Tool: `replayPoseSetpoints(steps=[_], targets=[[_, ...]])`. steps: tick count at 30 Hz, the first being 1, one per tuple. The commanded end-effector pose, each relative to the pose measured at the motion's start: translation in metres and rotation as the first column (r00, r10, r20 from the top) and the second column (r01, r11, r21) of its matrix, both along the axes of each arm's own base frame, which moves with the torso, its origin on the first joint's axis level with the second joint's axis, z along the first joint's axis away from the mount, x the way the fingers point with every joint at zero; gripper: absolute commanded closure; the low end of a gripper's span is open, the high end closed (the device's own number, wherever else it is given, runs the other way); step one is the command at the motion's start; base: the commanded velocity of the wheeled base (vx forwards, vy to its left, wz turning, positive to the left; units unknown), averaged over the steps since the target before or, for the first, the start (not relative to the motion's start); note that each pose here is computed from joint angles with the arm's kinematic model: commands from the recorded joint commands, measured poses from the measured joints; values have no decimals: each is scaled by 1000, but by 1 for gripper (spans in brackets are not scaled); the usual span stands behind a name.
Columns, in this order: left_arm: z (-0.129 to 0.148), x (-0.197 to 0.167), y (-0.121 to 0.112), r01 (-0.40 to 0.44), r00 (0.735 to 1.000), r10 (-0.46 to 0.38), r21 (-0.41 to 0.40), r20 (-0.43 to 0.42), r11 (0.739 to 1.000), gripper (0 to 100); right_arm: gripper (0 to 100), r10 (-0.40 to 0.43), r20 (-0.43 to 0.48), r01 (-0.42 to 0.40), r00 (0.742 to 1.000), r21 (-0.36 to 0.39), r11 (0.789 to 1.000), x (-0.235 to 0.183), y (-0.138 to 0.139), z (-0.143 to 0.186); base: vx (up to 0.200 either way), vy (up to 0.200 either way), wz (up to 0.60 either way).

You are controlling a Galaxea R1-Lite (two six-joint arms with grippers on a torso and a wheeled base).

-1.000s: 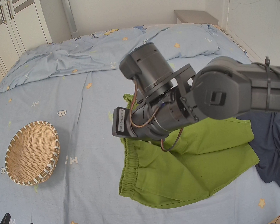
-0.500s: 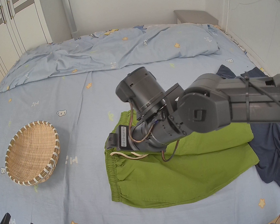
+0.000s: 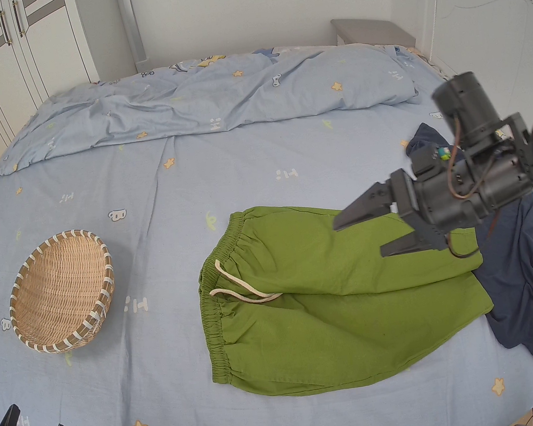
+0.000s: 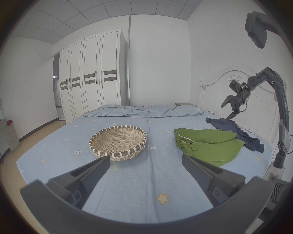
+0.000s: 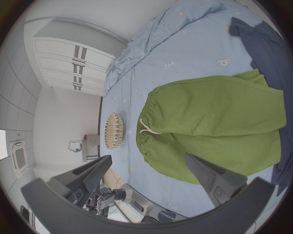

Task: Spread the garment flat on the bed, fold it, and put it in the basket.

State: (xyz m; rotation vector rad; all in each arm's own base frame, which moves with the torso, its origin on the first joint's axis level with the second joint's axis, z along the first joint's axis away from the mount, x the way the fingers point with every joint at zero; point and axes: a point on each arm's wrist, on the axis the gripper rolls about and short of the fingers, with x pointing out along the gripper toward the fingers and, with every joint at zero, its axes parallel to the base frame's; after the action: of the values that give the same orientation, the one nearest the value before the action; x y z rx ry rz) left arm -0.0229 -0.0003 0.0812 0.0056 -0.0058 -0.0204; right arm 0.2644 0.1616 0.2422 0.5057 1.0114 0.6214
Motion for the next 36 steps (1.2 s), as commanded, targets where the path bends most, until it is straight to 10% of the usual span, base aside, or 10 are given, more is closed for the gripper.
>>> replayPoseSetpoints(steps=[1,5,8,16,18,21,31,36], targets=[[40,-12,0,24,990,-22,-10,142,1000,0,0,-73,141,52,987,150,987,-55,-81,8,0,0,0],[98,-20,2,112,985,-90,-146,150,983,0,0,-86,157,60,984,162,985,-58,-84,1,0,0,0],[113,17,-3,279,941,-312,-226,-127,933,0,0,-89,168,63,982,158,986,-61,-85,-1,0,0,0],[104,110,-32,318,669,-634,-621,-389,716,0,0,-97,203,68,974,146,987,-58,-85,-10,0,0,0],[78,135,-42,297,526,-726,-704,-444,646,0,0,-95,214,62,972,155,986,-58,-84,-14,0,0,0],[52,151,-48,330,391,-801,-744,-452,581,0,0,-83,199,53,977,149,987,-61,-84,-21,0,0,0],[-31,210,-65,525,174,-803,-636,-570,565,0,0,-48,193,32,980,87,996,-64,-86,-41,0,0,0],[-39,223,-67,505,160,-802,-650,-576,568,0,0,-46,193,31,980,78,996,-65,-87,-43,0,0,0]])
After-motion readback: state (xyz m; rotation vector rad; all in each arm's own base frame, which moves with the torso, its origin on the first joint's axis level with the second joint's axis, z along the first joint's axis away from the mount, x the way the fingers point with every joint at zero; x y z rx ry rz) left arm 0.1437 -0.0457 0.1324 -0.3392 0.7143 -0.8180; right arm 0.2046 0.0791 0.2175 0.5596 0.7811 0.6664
